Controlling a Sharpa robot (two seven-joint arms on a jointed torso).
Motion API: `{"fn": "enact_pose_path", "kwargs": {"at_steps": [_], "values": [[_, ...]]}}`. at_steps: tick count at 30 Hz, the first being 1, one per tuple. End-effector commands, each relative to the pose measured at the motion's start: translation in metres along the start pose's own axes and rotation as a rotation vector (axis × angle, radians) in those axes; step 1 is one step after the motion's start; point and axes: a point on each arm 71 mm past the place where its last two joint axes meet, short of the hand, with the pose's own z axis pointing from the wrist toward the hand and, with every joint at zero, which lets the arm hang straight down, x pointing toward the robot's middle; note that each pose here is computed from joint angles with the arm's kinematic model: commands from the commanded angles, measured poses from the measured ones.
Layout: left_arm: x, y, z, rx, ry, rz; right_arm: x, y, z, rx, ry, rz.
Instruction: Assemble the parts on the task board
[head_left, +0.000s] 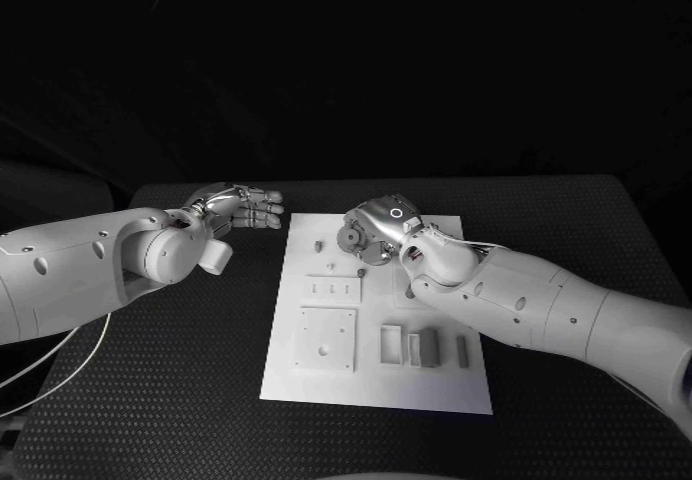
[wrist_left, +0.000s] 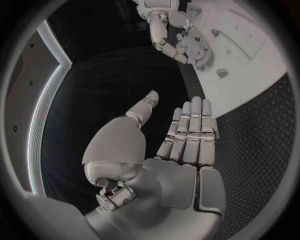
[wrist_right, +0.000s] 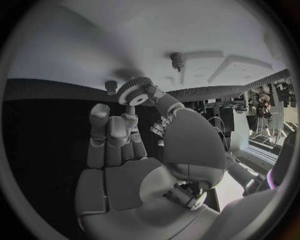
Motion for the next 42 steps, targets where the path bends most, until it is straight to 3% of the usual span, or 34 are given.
{"fn": "enact_pose_path", "kwargs": {"at_steps": [1, 20, 42], "values": [[0.0018, -0.0016, 0.0005, 0.011, 0.008, 0.002, 0.0014, 0.0011, 0.0003, -0.012, 0.012, -0.008], [0.0025, -0.0017, 0.001, 0.011, 0.009, 0.002, 0.0049, -0.0007, 0.0027, -0.003, 0.037, -0.005], [0.0028, -0.0017, 0.0017, 0.01, 0.012, 0.002, 0.0038, 0.0004, 0.0038, 0.003, 0.023, -0.016]]}}
